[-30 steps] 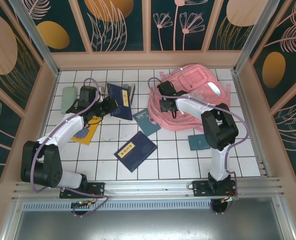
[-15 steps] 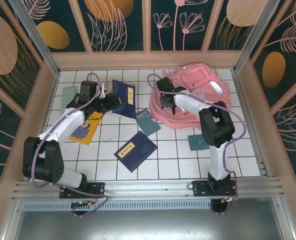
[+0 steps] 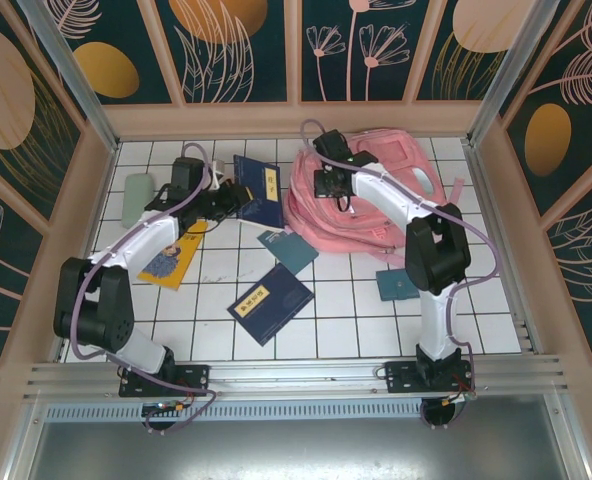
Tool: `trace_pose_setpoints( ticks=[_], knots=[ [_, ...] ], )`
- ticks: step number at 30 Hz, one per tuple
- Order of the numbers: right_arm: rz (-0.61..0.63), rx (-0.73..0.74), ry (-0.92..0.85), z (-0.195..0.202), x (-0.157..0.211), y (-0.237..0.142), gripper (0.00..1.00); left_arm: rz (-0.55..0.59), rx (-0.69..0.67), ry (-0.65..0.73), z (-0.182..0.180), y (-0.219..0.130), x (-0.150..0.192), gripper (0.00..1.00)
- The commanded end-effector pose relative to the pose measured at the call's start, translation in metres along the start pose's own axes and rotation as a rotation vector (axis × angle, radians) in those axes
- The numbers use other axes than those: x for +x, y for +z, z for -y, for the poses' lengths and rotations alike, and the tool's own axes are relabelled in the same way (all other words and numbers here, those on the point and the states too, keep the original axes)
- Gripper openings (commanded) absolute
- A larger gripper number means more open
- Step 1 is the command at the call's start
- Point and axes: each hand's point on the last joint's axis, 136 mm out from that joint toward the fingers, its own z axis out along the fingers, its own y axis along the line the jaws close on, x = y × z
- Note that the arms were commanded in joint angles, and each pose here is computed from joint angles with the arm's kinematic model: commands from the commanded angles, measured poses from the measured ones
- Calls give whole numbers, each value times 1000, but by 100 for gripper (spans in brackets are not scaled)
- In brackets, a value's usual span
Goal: Pack the student bag
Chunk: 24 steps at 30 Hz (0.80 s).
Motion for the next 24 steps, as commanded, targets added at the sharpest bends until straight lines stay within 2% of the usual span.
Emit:
trace_pose_setpoints(
  ticks=[1, 6, 11, 18, 24],
  knots=[
    [120, -178, 105, -5, -51, -64, 0, 103, 85, 4, 37, 9, -18, 0],
    [153, -276, 158, 8, -69, -94, 0, 105, 86, -23, 49, 38, -12, 0],
    [180, -392, 246, 23, -84, -120, 0, 141, 176, -58, 78, 56, -8, 0],
    [187, -509, 351, 44, -95, -139, 0, 156, 269, -102, 114, 110, 8, 0],
    [199, -568, 386, 43, -101, -150, 0, 142, 314, -129, 146, 162, 34, 0]
  ],
)
